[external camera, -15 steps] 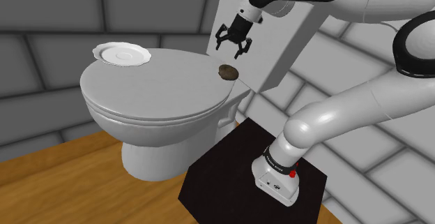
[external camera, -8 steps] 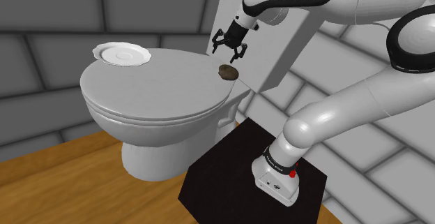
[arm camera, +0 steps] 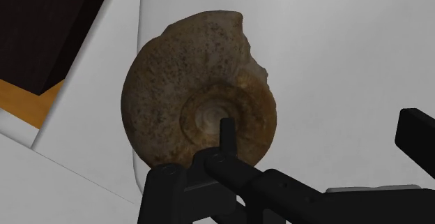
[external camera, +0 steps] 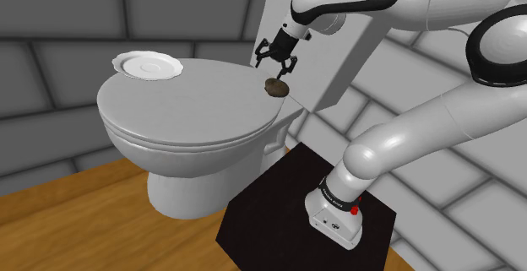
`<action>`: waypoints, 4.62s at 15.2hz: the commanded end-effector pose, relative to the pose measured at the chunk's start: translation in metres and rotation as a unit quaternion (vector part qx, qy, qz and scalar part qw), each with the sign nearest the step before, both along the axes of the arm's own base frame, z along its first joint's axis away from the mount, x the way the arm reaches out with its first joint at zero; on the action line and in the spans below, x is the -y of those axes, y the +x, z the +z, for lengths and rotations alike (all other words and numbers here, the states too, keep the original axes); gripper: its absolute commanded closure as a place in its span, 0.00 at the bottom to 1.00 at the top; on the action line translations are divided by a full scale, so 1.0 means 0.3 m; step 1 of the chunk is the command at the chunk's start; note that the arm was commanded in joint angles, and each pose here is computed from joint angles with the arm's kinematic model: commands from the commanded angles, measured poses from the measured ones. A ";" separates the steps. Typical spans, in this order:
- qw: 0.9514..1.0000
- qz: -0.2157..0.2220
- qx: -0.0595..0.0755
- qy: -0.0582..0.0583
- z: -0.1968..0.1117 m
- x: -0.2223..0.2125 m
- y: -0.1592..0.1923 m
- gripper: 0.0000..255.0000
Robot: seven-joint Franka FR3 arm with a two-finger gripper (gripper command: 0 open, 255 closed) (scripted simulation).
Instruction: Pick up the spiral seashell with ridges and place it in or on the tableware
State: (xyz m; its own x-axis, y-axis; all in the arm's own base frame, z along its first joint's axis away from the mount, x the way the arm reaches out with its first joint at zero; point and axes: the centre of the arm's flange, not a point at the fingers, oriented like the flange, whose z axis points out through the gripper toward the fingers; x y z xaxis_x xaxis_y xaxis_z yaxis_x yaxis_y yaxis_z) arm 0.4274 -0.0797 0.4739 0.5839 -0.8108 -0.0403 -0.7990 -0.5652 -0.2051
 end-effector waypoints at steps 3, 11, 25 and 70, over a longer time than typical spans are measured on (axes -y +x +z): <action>1.000 0.000 0.000 0.000 0.000 0.000 0.000 1.00; 1.000 0.000 0.000 0.000 0.000 0.000 0.000 1.00; 0.504 0.754 0.038 -0.420 -0.139 -0.272 -0.509 0.00; 0.504 0.754 0.038 -0.420 0.102 -0.439 -0.286 1.00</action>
State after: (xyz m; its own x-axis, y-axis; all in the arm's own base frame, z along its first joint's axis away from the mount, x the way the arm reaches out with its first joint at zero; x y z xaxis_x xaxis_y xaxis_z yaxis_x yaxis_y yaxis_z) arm 0.3327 0.0428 0.5067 0.5360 0.8441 0.0150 0.6600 -0.4300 0.6160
